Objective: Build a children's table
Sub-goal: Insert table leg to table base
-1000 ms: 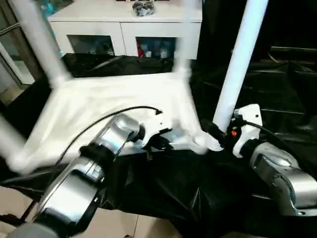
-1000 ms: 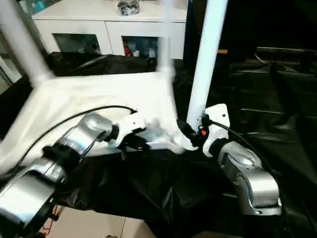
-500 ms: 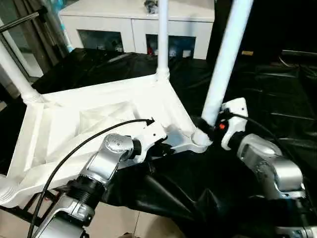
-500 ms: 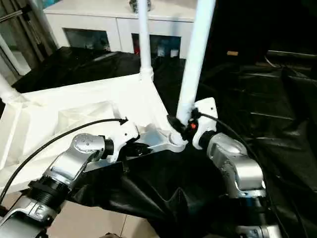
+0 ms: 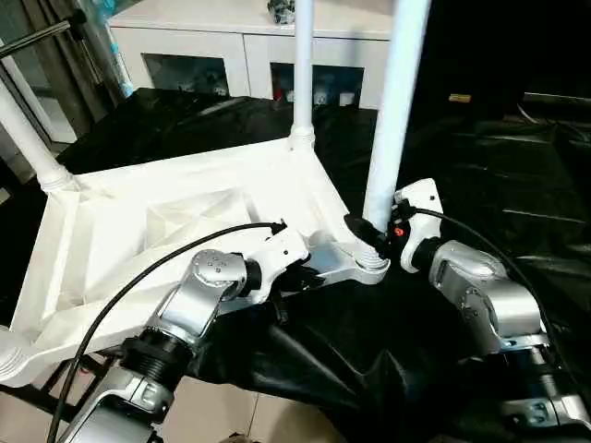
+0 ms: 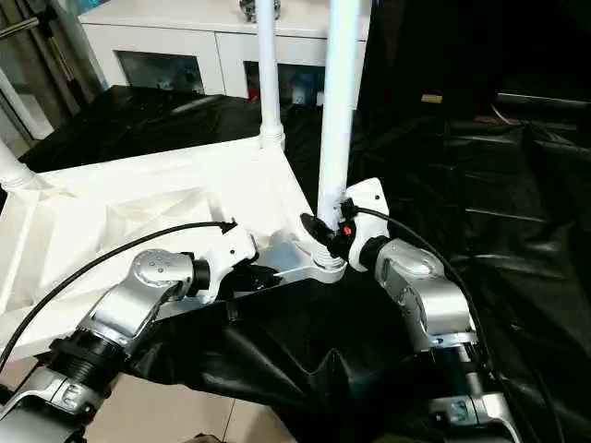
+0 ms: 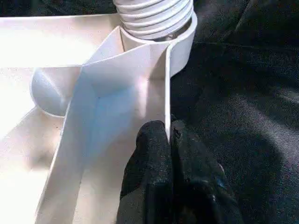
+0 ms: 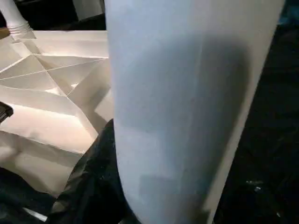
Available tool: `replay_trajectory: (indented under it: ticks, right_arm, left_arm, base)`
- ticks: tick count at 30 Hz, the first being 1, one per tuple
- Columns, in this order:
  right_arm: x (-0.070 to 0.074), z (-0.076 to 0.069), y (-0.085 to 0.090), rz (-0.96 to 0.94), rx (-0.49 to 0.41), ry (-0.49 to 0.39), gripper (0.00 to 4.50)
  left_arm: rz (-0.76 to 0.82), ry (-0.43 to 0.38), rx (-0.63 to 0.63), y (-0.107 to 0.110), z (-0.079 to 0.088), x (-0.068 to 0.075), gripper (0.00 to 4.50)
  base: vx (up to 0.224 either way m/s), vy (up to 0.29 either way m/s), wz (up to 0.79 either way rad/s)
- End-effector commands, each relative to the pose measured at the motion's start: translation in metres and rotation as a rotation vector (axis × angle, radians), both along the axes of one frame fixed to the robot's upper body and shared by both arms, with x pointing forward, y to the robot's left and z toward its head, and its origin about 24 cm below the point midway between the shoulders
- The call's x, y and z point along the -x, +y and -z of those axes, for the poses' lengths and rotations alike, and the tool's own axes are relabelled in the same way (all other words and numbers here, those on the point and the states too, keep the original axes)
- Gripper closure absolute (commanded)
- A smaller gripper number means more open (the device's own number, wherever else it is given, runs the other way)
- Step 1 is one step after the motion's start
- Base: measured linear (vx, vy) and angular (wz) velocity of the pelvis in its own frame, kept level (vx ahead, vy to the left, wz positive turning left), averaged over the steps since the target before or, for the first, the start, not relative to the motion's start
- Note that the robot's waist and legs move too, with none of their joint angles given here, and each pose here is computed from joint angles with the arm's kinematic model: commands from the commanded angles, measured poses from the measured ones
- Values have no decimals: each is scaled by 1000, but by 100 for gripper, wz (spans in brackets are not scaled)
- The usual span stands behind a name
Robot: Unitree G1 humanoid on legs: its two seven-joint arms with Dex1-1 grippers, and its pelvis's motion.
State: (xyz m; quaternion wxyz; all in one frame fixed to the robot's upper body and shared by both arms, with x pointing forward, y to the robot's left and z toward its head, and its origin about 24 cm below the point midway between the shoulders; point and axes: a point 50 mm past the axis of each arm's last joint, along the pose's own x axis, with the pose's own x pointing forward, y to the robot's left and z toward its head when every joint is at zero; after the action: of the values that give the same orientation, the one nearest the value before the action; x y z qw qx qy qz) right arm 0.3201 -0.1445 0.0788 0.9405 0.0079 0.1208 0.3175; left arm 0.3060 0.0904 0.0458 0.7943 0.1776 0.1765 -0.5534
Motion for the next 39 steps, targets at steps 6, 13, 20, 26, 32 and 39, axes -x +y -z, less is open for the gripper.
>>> replay_trajectory:
  ticks: [6, 13, 20, 26, 32, 39]
  right_arm:
    - [-1, 7, 3, -43, -5, 30, 259]
    - [3, 18, -7, -14, -59, 66, 259]
    - [9, 30, -16, 46, -171, 76, 259]
    - [15, 42, -22, 103, -248, 76, 259]
    - [27, 58, -28, 145, -266, 55, 259]
    - [33, 60, -24, 126, -127, -38, 260]
  left_arm:
    - [2, 84, -14, 4, 15, 6, 450]
    - [-19, 86, -20, 4, 13, 3, 450]
    - [-18, 94, -17, 3, 12, 1, 450]
    - [-17, 94, -20, 2, 11, 0, 450]
    - [-14, 87, -35, 2, 12, -1, 450]
    - [-24, 75, -44, 2, 12, -3, 450]
  base:
    - [0, 0, 0]
    - [0, 0, 0]
    - [0, 0, 0]
    - [0, 0, 0]
    - [0, 0, 0]
    - [0, 0, 0]
